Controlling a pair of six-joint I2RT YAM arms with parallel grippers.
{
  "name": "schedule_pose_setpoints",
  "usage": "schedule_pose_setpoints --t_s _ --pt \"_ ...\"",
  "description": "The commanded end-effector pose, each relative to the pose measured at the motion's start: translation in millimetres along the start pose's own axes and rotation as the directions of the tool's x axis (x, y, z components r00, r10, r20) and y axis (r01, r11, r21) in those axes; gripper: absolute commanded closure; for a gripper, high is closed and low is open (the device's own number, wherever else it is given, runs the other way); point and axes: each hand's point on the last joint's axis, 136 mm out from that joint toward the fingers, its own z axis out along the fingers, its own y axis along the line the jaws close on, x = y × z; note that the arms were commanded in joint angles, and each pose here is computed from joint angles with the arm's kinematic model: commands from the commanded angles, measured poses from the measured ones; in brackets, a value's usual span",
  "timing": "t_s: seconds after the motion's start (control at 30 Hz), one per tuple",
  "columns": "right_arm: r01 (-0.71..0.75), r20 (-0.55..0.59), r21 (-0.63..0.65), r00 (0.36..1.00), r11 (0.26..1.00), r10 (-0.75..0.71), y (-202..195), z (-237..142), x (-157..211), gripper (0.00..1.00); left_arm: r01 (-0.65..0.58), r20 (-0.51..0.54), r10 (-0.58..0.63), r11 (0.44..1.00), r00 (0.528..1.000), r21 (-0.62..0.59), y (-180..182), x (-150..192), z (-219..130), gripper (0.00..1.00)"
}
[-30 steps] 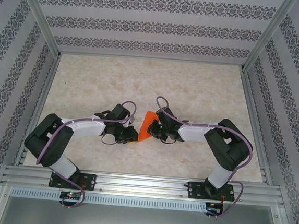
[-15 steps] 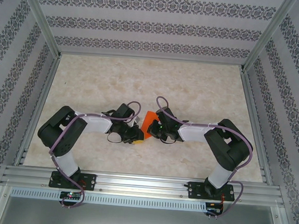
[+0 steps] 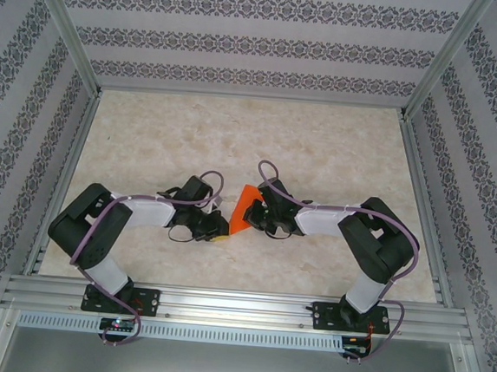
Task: Fold a paper plane with a square sheet of paper (pick it up from the middle)
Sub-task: Third fold the triangle at the center of the table.
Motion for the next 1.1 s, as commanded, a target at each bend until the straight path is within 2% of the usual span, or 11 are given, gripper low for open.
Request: schedule_pose_setpoints --t_s 0.0,0.2,0.33,0.57,0.7,0.87,0.97,1.07 --pt "-0.031 -0.041 0.196 0.998 0.980 0.040 -56 10 19 0.93 -0.003 0.031 0.003 1.000 1.000 0.000 -6 -3 -15 0.81" --pt "-0.030 -0.030 0.186 0.999 0.982 0.037 -53 8 17 0.93 -0.073 0.089 0.062 0.989 0.994 0.129 -55 -25 -28 0.80" --pt "-0.031 -0.025 0.181 0.999 0.983 0.036 -51 7 16 0.93 -0.060 0.076 0.051 0.991 0.996 0.123 -59 -36 -17 0.80" --pt "-0.036 -0.021 0.157 0.999 0.987 0.040 -45 8 14 0.93 -0.017 0.016 0.015 0.993 1.000 0.114 -42 -42 13 0.80" --pt "-0.031 -0.013 0.131 0.999 0.991 0.033 -37 5 11 0.92 0.017 -0.014 -0.017 0.999 1.000 0.035 -16 -35 24 0.82" --pt "0.001 0.030 0.046 1.000 0.999 -0.002 -9 -11 -1 0.89 0.023 -0.003 -0.023 0.995 1.000 -0.098 18 -27 23 0.83" --pt "0.035 0.050 -0.008 0.998 0.999 -0.035 9 -26 -4 0.88 0.018 -0.001 -0.018 0.993 1.000 -0.117 25 -26 24 0.83" --pt "0.054 0.050 -0.056 0.997 0.997 -0.052 19 -33 2 0.91 0.015 0.001 -0.015 0.993 1.000 -0.119 26 -26 25 0.84"
